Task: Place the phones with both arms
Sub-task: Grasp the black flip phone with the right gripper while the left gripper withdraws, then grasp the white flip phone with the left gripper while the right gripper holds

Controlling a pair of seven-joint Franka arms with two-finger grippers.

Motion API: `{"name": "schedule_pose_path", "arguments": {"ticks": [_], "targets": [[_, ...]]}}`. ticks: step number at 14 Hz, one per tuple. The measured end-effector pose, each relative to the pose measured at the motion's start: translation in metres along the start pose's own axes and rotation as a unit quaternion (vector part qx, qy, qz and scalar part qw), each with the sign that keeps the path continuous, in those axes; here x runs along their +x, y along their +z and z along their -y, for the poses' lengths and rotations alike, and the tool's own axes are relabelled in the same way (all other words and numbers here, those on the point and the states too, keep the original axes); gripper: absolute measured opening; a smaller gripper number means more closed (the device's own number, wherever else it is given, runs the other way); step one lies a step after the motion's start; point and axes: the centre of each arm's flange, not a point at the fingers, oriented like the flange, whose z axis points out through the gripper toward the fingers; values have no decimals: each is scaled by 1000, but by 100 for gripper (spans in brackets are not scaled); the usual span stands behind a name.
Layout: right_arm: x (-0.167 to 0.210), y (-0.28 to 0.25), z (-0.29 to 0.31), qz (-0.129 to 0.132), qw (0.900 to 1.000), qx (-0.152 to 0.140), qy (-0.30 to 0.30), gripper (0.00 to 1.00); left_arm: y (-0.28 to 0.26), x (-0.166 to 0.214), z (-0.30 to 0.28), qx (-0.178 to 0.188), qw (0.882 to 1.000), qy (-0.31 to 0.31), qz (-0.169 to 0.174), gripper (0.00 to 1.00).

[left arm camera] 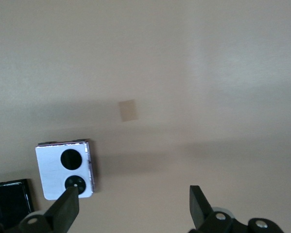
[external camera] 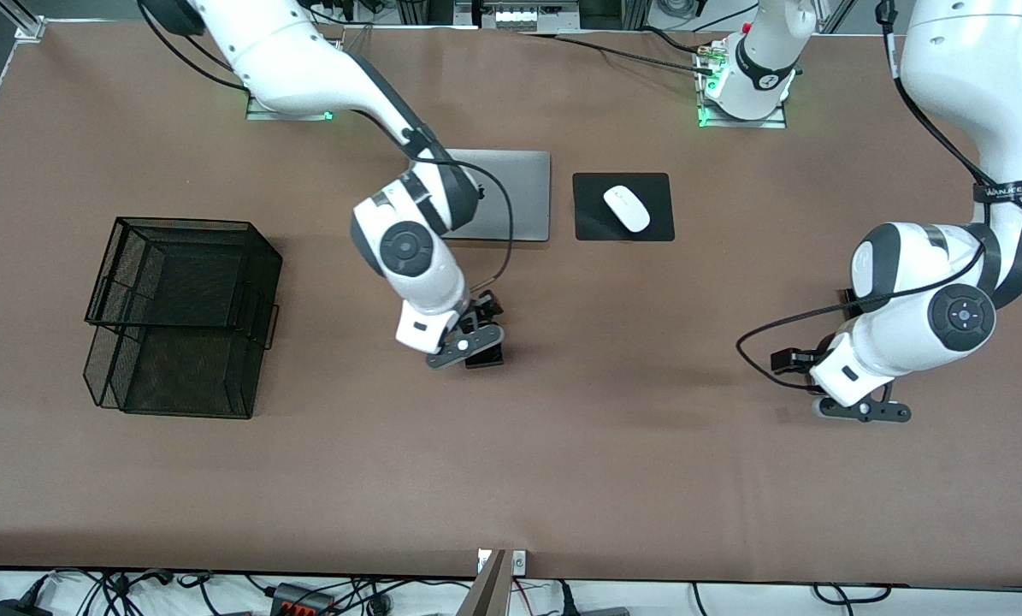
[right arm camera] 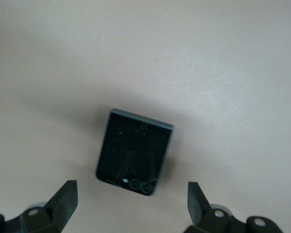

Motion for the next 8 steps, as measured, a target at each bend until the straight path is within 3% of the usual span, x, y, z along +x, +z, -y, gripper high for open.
{"name": "schedule_pose_path", "arguments": {"ticks": [8], "targets": [[-6,40,9,18,998,-12,58,100,54,-27,74,2,999,14,-44,100]]}}
